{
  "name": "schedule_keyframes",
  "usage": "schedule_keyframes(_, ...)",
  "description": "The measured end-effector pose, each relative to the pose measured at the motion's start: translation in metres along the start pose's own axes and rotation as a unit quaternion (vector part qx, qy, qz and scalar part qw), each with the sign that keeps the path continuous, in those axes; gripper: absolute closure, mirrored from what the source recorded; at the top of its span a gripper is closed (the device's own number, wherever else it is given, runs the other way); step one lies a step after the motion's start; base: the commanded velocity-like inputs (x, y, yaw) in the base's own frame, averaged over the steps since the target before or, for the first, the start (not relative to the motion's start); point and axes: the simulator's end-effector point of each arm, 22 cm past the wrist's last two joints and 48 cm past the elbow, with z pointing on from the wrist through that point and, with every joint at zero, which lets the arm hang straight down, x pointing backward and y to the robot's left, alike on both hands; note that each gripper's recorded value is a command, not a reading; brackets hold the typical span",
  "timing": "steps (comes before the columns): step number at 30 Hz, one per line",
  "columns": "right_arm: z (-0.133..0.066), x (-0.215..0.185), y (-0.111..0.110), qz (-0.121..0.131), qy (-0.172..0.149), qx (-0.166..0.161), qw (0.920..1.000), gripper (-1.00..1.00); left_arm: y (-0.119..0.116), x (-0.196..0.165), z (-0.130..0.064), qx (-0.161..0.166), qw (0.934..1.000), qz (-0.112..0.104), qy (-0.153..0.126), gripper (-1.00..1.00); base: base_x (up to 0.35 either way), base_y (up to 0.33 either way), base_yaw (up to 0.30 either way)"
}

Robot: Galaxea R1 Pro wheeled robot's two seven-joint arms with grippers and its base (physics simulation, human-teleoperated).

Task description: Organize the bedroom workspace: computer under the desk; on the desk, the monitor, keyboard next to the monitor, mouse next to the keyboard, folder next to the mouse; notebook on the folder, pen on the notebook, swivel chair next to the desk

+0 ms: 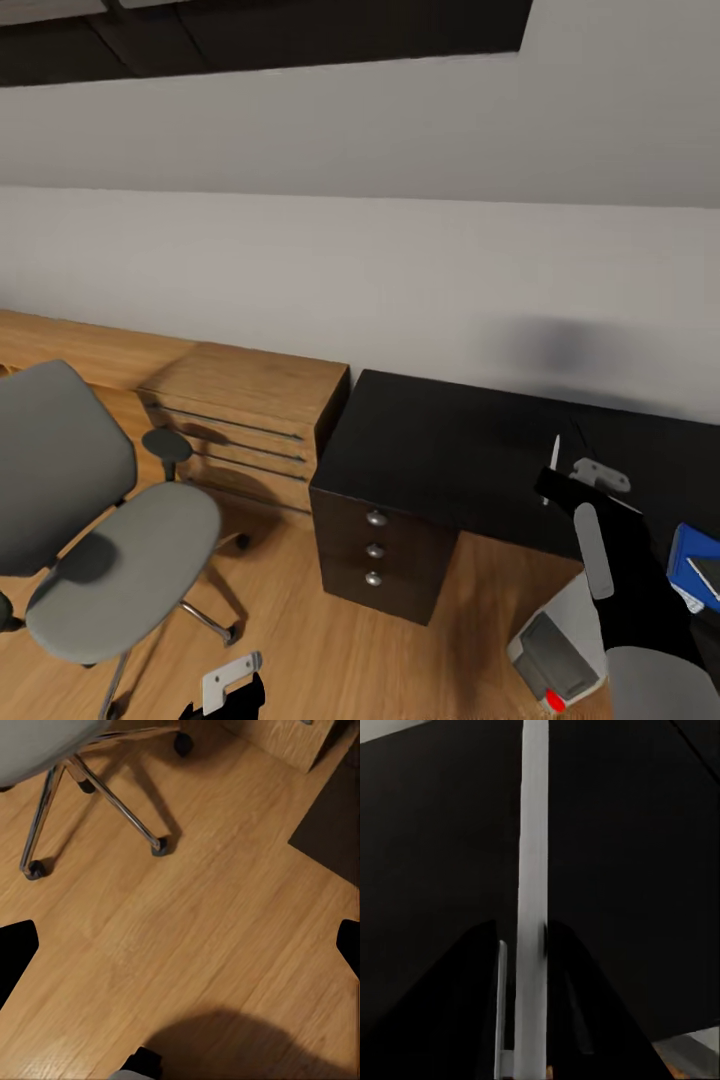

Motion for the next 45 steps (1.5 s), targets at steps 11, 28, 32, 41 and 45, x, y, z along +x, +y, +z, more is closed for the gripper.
schedule_keyframes(11, 0.005, -0.001, -0.031, 0.008, 0.003, 0.024, 0.9997, 1.00, 0.001, -0.001, 0.000, -0.001, 1.0000, -0.004, -0.004, -1.00, 0.000, 0.000, -0.294)
schedule_keyframes(28, 0.003, -0.022, -0.076, 0.015, -0.012, 0.056, 0.9982, 1.00, 0.001, -0.002, 0.000, -0.001, 1.0000, -0.003, -0.005, -1.00, 0.000, 0.000, -0.294)
schedule_keyframes(32, 0.004, -0.021, -0.077, 0.014, -0.010, 0.056, 0.9983, 1.00, 0.001, -0.002, 0.000, -0.001, 1.0000, -0.003, -0.005, -1.00, 0.000, 0.000, -0.270)
schedule_keyframes(41, 0.003, -0.022, -0.075, 0.015, -0.012, 0.055, 0.9983, 1.00, 0.001, -0.002, 0.000, -0.002, 1.0000, -0.003, -0.005, -1.00, 0.000, 0.000, -0.032)
schedule_keyframes(45, 0.003, -0.023, -0.074, 0.015, -0.012, 0.055, 0.9983, 1.00, 0.001, -0.001, 0.000, -0.001, 1.0000, -0.003, -0.004, -1.00, 0.000, 0.000, 0.000)
